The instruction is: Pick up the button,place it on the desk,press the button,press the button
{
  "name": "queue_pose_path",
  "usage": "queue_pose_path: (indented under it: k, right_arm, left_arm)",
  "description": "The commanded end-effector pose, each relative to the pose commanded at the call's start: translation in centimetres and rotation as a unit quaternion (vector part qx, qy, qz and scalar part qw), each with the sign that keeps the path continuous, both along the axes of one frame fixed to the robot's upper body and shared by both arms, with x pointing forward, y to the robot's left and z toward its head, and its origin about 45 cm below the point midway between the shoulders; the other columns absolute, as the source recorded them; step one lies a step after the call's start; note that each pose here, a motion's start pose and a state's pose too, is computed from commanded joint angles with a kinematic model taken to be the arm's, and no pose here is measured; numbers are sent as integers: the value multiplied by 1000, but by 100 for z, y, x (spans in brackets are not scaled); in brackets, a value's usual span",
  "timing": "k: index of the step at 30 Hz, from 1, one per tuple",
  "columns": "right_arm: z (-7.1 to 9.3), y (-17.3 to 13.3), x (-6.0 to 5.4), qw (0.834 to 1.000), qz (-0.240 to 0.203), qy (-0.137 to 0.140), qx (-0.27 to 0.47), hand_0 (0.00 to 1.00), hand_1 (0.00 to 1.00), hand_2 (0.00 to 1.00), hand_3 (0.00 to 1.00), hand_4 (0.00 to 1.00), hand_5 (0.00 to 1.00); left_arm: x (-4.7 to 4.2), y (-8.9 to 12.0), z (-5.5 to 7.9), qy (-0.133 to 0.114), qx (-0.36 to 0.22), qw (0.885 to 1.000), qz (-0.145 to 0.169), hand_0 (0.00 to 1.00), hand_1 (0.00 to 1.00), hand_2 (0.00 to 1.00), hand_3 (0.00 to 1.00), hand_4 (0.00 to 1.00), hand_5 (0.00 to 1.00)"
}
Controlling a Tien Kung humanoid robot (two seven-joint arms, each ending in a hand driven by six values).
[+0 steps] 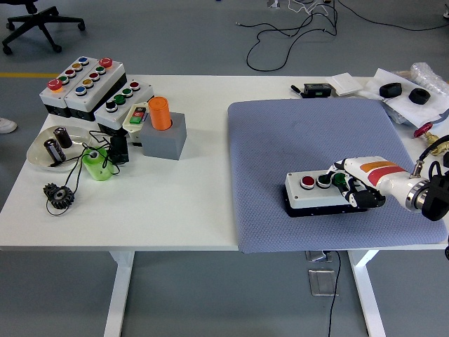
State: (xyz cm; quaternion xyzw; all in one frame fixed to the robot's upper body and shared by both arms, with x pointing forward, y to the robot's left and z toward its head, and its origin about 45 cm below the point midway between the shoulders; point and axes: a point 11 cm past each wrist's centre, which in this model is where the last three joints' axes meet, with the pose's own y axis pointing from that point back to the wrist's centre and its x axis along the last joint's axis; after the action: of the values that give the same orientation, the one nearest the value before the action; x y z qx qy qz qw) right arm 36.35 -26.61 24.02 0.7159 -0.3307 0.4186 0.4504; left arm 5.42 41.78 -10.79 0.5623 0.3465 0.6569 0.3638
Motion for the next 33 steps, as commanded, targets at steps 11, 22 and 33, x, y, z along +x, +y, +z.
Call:
queue_pose_path:
  k: [11, 22, 33]
  right_arm:
    - [155, 186, -12, 999, 21, -18, 20, 184, 2, 104, 640, 377, 2]
    - [53, 249, 1, 1000, 25, -8, 17, 184, 2, 103, 640, 376, 2]
    - [-94, 215, -11, 1000, 14, 11, 16, 184, 2, 104, 640, 374, 2]
  left_arm:
    - [10, 5, 3, -1, 1, 1000, -1, 606, 543, 502, 462, 277, 972]
    - [8, 3, 3, -1, 1, 1000, 0, 606, 544, 502, 461, 277, 973]
    - [15, 8, 5, -1, 1, 1000, 0, 605, 542, 500, 459, 280, 975]
